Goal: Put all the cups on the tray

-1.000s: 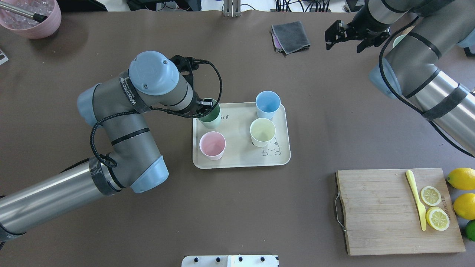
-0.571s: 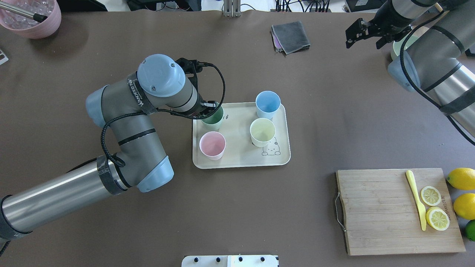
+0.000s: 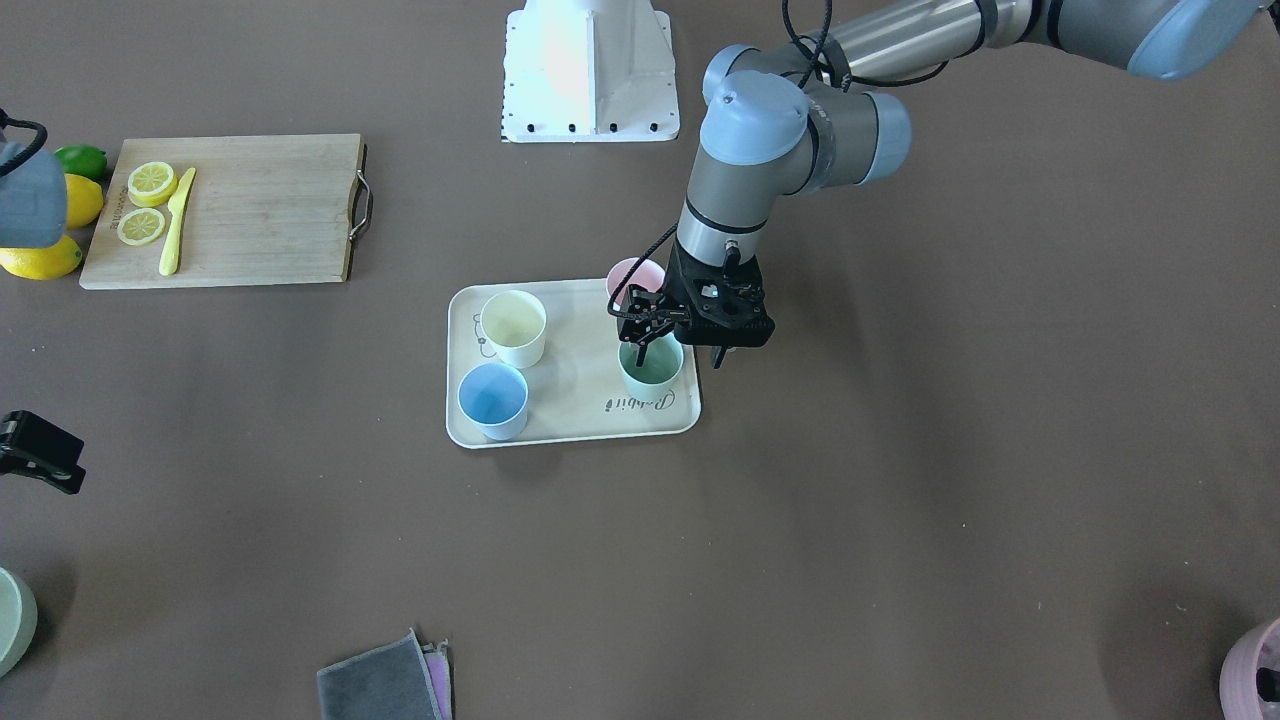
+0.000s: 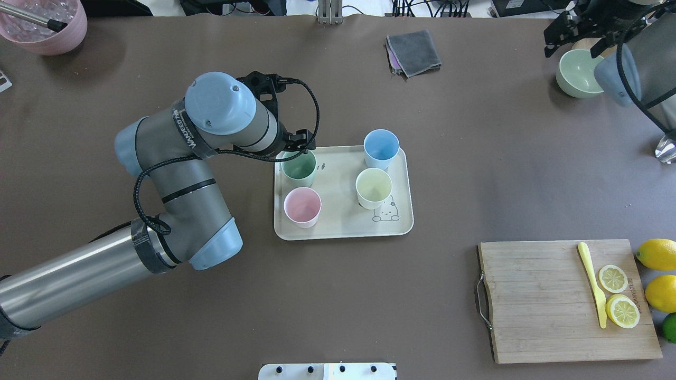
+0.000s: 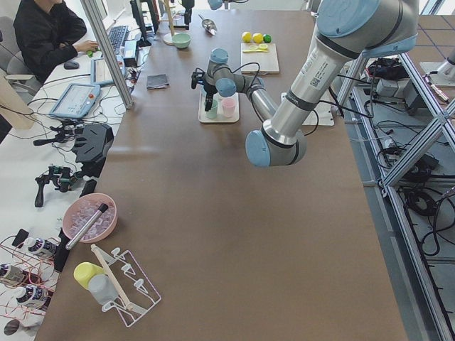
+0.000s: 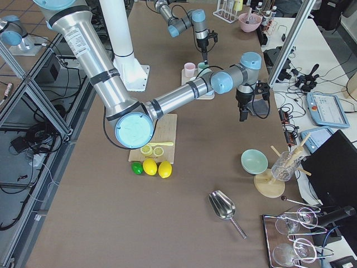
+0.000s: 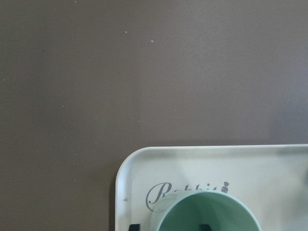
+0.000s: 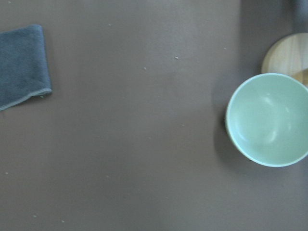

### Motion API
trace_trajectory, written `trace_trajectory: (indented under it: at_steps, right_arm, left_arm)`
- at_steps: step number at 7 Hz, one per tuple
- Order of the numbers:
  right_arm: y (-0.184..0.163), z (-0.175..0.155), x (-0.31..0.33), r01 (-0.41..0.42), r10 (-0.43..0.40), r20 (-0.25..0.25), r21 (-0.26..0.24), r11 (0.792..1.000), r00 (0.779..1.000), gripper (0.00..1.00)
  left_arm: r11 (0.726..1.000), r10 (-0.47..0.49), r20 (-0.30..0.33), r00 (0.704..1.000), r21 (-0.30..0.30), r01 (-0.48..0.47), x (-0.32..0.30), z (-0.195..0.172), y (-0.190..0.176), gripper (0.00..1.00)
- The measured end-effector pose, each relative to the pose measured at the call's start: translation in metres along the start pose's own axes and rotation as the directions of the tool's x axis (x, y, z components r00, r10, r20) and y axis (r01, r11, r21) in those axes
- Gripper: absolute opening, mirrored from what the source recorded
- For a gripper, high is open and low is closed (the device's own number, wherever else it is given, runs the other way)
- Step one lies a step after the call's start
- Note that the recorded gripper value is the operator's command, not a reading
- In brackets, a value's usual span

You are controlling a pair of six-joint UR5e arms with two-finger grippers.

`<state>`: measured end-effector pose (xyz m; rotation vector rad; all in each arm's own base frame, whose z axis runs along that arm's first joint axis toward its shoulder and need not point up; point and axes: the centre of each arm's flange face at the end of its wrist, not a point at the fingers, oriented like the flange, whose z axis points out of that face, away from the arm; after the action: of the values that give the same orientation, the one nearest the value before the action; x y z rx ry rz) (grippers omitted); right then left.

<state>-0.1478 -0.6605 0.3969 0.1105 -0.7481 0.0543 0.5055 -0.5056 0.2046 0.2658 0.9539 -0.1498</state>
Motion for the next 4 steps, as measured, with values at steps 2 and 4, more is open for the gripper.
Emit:
trace_trajectory:
  at_steps: [2, 4]
  right_arm:
    - [0.034, -0.007, 0.074, -0.04, 0.04, -0.004, -0.038, 0.998, 0.999, 1.0]
    - [0.068, -0.018, 0.143, -0.098, 0.1, 0.023, -0.055, 0.994, 0.995, 1.0]
  left_arm:
    - [0.999, 0.018, 0.012, 1.0, 0.049, -0.019, -0.049, -0.024, -0.021, 0.98]
    - [0.988, 0.096, 0.085, 0.992, 0.11, -0.105, -0.133, -0.053, -0.061, 0.98]
